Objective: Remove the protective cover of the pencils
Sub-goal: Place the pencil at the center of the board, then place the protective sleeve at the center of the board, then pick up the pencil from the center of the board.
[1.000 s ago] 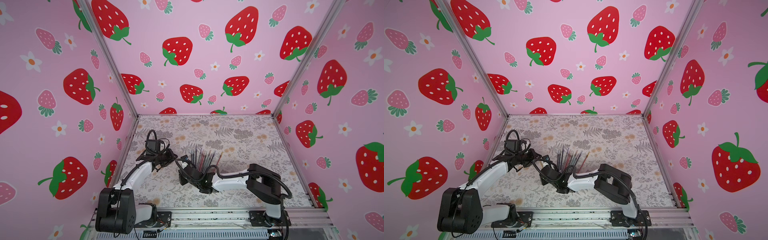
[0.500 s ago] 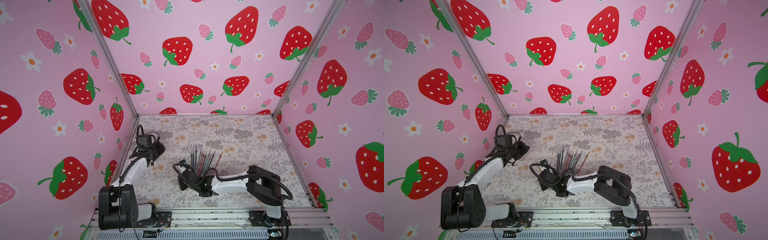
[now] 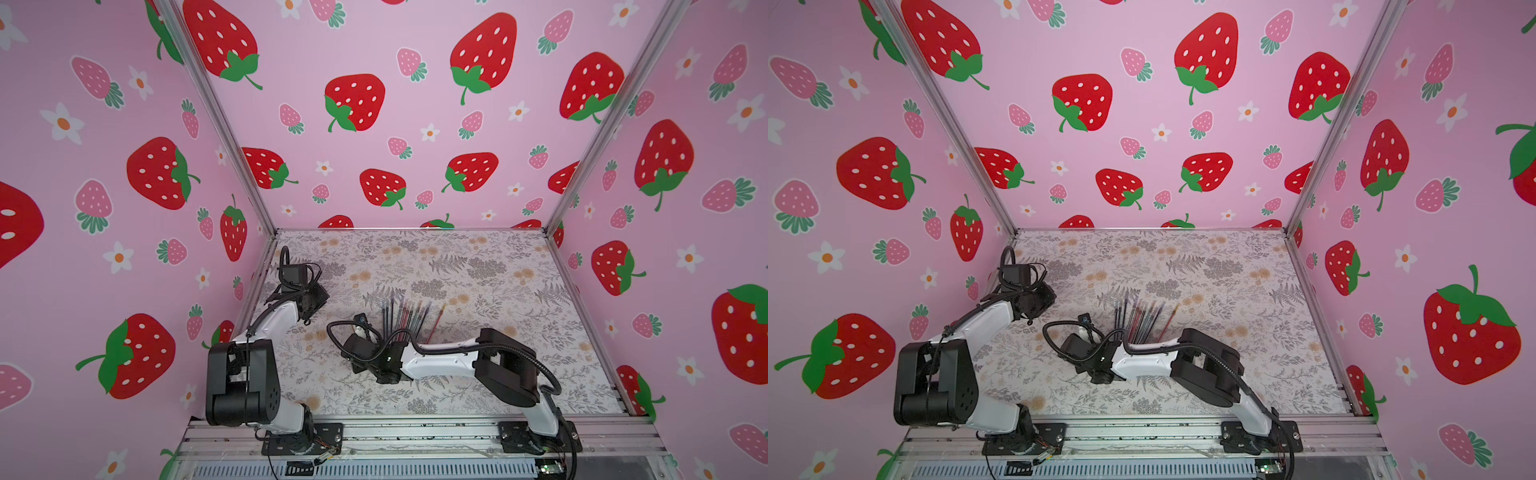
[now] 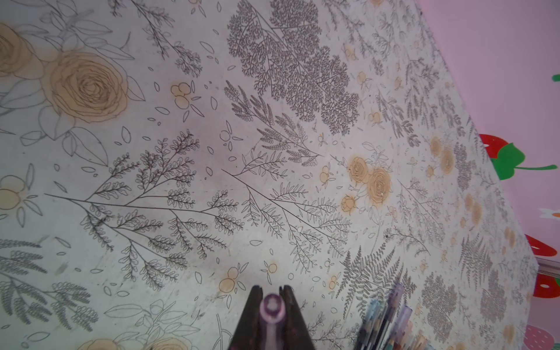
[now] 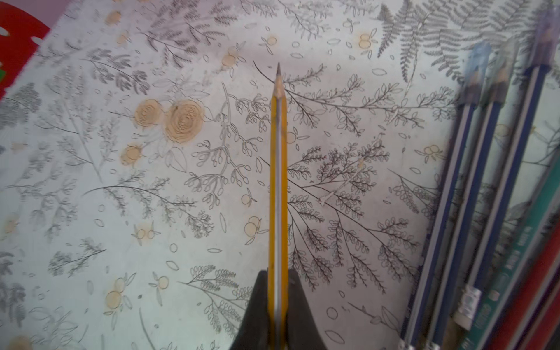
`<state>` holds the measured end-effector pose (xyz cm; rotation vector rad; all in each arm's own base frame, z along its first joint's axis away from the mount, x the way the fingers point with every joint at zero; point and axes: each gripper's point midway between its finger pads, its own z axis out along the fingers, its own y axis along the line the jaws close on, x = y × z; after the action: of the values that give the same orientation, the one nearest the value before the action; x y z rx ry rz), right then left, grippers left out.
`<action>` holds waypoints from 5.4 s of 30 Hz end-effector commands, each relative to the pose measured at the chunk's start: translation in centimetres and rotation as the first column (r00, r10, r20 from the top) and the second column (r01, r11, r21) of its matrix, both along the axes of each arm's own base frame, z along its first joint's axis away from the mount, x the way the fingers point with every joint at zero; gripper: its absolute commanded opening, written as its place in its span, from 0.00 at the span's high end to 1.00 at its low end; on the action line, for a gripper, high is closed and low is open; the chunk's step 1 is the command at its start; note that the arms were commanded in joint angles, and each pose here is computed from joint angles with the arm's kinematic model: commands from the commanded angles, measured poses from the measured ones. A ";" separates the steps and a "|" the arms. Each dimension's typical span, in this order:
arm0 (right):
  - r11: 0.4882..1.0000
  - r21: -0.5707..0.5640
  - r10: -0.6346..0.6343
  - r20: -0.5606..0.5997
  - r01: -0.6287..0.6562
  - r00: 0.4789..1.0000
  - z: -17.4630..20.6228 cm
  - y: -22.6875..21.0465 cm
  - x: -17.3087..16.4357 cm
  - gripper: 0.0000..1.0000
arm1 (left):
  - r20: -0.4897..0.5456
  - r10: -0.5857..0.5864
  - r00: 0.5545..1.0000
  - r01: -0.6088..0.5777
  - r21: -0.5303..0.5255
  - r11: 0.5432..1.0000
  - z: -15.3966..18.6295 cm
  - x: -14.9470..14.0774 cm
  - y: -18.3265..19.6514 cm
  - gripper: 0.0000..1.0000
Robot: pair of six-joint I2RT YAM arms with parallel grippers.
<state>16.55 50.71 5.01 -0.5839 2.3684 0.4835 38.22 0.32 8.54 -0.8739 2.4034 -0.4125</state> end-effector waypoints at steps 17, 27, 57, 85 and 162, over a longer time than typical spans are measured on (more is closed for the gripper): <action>0.985 -0.161 -0.082 -0.108 0.064 0.991 -4.9 -2.2 -0.4 1.00 | -0.217 0.023 0.976 0.001 0.110 0.994 -3.8 1.2 1.6 1.00; 0.983 -0.166 -0.092 -0.106 0.074 0.990 -5.0 -2.6 -0.2 0.97 | -0.278 0.025 0.960 0.013 0.137 0.990 -4.9 1.3 1.9 1.00; 0.997 -0.065 -0.027 0.022 0.028 0.999 1.7 -0.7 1.4 0.70 | -0.310 0.010 0.951 0.030 0.123 0.992 -5.7 1.3 1.6 0.89; 0.963 -0.133 -0.229 0.066 0.236 0.971 1.6 -8.8 6.2 0.70 | -0.357 -0.095 0.929 0.152 0.134 0.979 -6.1 2.5 -1.4 0.78; 0.924 -0.293 -0.280 -0.076 0.247 0.957 -5.9 -7.4 7.2 0.79 | 0.145 -0.068 0.987 0.070 -0.013 0.997 5.1 -4.2 -1.4 0.42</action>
<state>24.56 45.06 2.30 -0.3415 2.5237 0.1711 33.84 -0.60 12.92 -0.7624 2.3327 -0.4525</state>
